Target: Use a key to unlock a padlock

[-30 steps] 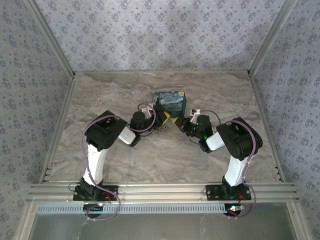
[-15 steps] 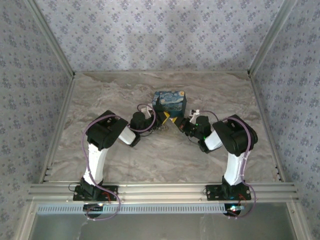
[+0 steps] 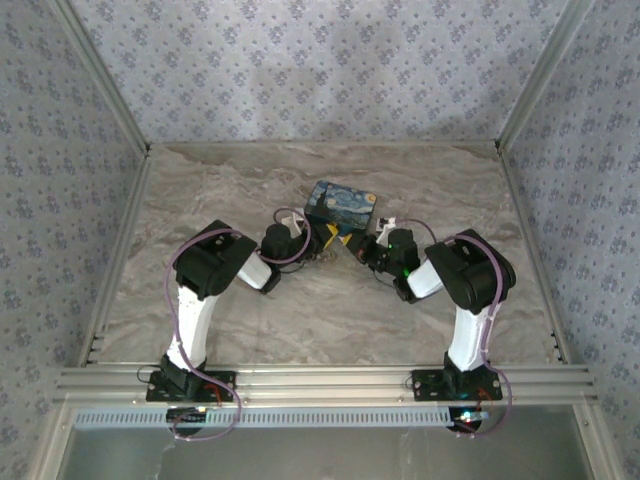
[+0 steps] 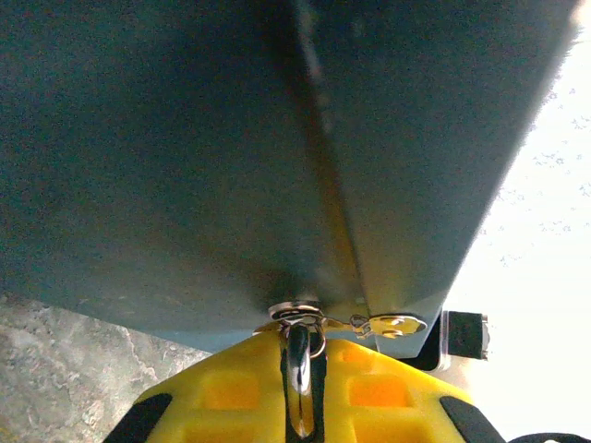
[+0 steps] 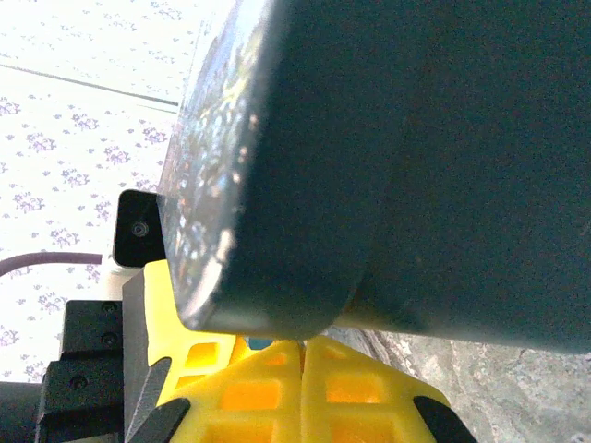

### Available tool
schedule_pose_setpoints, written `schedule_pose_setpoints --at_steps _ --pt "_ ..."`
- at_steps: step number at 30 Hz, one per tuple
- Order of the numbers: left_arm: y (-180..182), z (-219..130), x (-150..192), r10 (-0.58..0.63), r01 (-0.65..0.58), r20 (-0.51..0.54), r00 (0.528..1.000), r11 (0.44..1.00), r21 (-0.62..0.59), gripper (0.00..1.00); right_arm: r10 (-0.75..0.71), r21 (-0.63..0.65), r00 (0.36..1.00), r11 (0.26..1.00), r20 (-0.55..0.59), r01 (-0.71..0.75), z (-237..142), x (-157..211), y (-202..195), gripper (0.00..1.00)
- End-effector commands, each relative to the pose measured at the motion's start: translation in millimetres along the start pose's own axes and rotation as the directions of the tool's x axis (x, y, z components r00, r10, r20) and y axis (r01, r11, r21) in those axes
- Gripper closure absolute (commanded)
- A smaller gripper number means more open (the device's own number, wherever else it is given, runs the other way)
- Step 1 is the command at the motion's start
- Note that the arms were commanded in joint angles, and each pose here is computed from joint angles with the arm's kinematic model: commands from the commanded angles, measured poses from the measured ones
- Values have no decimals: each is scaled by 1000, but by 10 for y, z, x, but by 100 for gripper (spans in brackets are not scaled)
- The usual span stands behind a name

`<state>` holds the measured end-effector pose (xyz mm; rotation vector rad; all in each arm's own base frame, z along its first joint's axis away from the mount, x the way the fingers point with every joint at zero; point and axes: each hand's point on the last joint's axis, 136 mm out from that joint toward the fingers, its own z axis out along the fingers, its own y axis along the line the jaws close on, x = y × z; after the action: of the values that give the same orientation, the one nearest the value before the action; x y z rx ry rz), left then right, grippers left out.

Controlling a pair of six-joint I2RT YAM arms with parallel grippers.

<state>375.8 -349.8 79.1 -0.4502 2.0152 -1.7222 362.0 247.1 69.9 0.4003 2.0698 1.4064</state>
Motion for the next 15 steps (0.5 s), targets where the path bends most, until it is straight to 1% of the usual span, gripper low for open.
schedule_pose_setpoints --at_steps 1,4,5,10,13,15 --pt "-525 92 412 73 -41 -173 982 983 181 100 -14 -104 998 995 -61 7 164 99 279 100" --pt "-528 93 456 77 -42 -189 979 982 184 100 -8 -140 998 990 -57 0 178 85 327 100" --pt "-535 99 474 78 -42 -194 978 982 186 100 -22 -131 998 991 -54 15 185 94 307 100" --pt "-563 113 470 75 -37 -195 978 981 192 100 -189 -38 981 982 -45 187 148 197 247 100" --pt "-565 126 471 72 -34 -196 978 981 193 100 -271 -15 961 962 -50 271 122 247 283 100" --pt "-560 135 465 66 -28 -195 979 981 191 100 -300 -7 953 954 -51 300 105 256 279 100"
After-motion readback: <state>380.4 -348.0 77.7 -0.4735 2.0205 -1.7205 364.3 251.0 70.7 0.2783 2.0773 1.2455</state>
